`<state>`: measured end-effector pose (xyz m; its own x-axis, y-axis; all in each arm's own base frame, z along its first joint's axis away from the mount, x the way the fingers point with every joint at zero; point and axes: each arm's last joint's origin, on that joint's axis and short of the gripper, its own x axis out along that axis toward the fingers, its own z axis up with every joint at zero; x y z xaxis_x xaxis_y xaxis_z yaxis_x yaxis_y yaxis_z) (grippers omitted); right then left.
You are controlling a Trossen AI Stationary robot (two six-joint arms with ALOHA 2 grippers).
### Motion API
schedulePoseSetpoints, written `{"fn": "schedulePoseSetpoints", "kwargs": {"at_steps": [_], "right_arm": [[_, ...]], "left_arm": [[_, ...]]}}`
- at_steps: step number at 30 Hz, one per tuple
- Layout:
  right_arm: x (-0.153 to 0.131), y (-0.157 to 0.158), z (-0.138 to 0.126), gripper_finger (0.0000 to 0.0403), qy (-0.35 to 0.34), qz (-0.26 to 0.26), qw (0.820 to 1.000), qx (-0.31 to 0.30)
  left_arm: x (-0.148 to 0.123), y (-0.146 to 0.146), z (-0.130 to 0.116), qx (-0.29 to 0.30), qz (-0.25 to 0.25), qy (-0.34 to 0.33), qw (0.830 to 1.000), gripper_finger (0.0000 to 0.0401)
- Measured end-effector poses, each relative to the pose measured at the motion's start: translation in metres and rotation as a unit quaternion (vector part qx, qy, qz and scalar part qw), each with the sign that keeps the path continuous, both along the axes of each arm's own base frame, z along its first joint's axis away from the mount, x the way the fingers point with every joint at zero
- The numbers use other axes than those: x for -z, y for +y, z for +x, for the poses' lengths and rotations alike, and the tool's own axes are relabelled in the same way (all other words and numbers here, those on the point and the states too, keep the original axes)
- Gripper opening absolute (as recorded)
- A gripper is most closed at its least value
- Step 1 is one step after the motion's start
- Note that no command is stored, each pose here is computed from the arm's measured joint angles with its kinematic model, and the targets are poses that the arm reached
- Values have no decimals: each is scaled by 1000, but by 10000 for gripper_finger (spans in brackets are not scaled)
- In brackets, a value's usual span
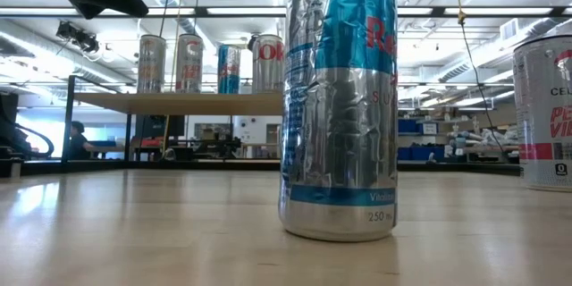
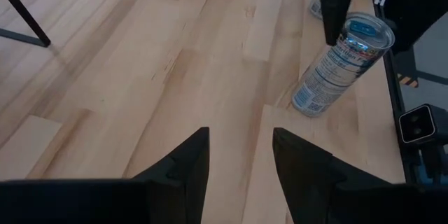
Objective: Place canned beverage on shelf
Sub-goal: Put the blue soda can on the shelf aligned with the other blue can
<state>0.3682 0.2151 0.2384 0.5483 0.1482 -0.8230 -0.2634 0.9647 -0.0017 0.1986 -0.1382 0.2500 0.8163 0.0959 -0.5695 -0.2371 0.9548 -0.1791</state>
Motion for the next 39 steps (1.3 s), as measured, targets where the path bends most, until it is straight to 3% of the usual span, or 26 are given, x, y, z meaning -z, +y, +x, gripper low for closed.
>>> {"fn": "schedulePoseSetpoints", "kwargs": {"at_steps": [9,24,33,39], "right_arm": [[0,-1,0,372,13,19,1000,-9],[1,-7,3,251,17,20,1000,16],[-2,-26,14,253,16,46,994,94],[-33,-47,30,251,1,76,990,119]], "left_arm": [[0,0,0,0,0,-1,1000,157],[0,0,0,0,0,-1,1000,157],[0,0,0,0,0,-1,1000,157],[0,0,0,0,0,-1,1000,157]]}}
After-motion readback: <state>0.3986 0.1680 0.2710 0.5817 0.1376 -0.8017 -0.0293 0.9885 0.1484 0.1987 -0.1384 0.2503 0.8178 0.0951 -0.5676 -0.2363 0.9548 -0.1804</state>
